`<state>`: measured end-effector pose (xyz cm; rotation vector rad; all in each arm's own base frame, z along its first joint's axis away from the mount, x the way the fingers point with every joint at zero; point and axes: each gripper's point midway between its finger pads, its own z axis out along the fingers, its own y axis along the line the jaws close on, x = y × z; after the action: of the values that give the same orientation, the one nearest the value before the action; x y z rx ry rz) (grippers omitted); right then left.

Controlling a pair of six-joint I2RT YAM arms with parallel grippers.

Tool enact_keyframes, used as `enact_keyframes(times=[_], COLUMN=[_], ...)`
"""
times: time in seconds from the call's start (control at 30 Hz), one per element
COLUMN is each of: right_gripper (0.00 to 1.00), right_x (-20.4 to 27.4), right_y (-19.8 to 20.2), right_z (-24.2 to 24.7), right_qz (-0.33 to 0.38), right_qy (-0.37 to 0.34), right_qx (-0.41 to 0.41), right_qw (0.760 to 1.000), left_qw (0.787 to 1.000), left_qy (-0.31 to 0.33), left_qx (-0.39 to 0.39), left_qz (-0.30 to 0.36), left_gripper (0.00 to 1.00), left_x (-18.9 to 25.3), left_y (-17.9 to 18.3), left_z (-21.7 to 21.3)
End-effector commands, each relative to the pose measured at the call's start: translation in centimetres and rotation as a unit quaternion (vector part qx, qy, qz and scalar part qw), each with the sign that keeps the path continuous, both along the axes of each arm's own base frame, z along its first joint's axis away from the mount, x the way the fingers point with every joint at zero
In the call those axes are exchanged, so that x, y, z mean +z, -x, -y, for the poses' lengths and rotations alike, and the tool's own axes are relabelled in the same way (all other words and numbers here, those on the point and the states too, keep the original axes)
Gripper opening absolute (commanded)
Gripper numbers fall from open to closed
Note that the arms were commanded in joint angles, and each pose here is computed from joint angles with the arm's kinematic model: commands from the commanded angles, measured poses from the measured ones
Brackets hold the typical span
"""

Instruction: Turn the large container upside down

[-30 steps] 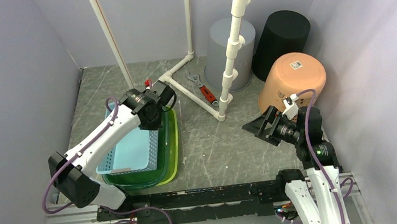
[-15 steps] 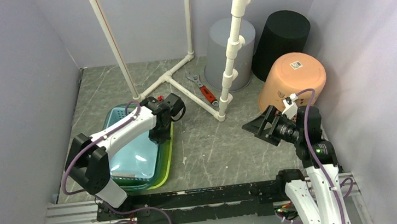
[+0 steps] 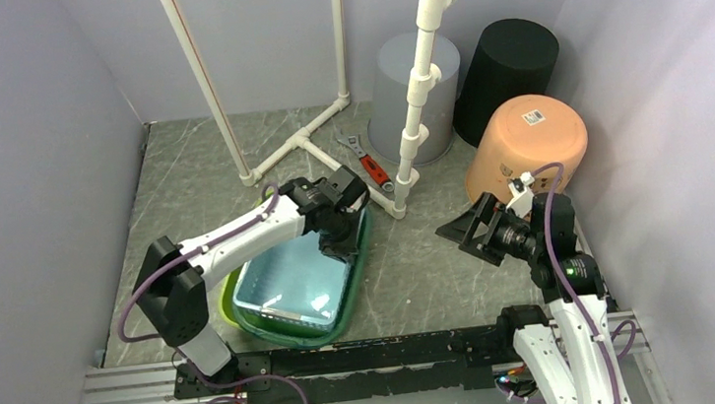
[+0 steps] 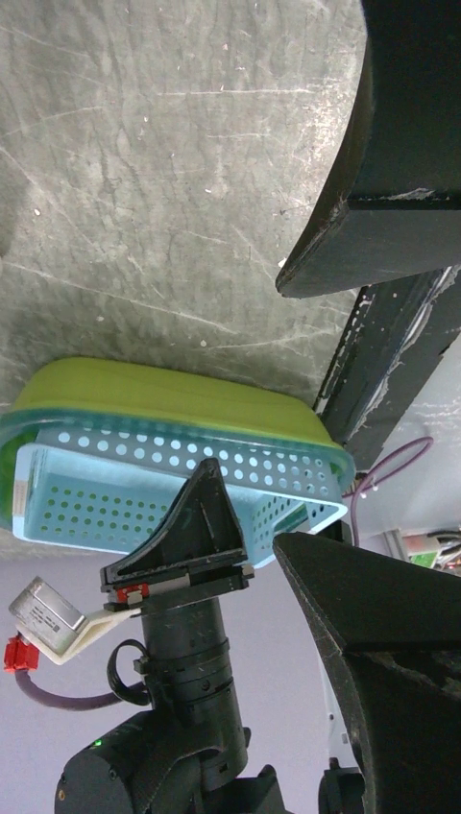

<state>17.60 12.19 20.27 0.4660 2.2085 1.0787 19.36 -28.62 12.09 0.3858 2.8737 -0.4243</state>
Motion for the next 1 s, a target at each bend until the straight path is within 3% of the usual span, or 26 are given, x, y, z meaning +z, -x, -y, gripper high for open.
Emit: enact_keyframes(times=[0.0,0.23,0.33,0.43,0.57,0.77,0.83,0.97], right_gripper=[0.97,0.97,0.97,0.97,0.95,0.88,0.86,0.87], right_x=[0.5,0.6,0.6,0.7,0.6,0.3,0.2,0.9], right_y=[-0.4,-0.3,-0.3,-0.3,-0.4,-0.5,0.0,-0.2], right_z=[0.2,0.0,0.0,0.3,0.6,-1.2,-3.7,-7.8], right_qz=[0.017,0.019,0.017,0.016,0.007,-0.009,-0.017,-0.005], right_qy=[0.005,0.000,0.001,0.008,0.020,0.032,0.059,0.145], right_qx=[-0.005,-0.002,-0.002,-0.009,-0.021,-0.001,0.028,0.011], right_qw=[1.000,1.000,1.000,1.000,1.000,0.999,0.998,0.989], left_qw=[0.995,0.987,0.990,0.993,0.992,0.982,0.978,0.968], left_qy=[0.095,0.153,0.138,0.105,0.081,0.037,0.024,0.009], left_qx=[-0.018,-0.038,-0.031,-0.010,0.022,0.096,0.130,0.197], left_qz=[-0.008,0.004,0.025,0.057,0.099,0.157,0.161,0.157], left_gripper=[0.02,0.03,0.14,0.38,0.56,0.67,0.69,0.74], left_x=[2.9,5.9,6.8,7.4,8.5,10.1,10.0,9.9], left_y=[0.3,0.7,0.1,-0.4,-0.7,-1.4,-1.7,-1.8], left_z=[5.4,8.4,7.7,5.6,2.6,-3.0,-5.2,-9.9])
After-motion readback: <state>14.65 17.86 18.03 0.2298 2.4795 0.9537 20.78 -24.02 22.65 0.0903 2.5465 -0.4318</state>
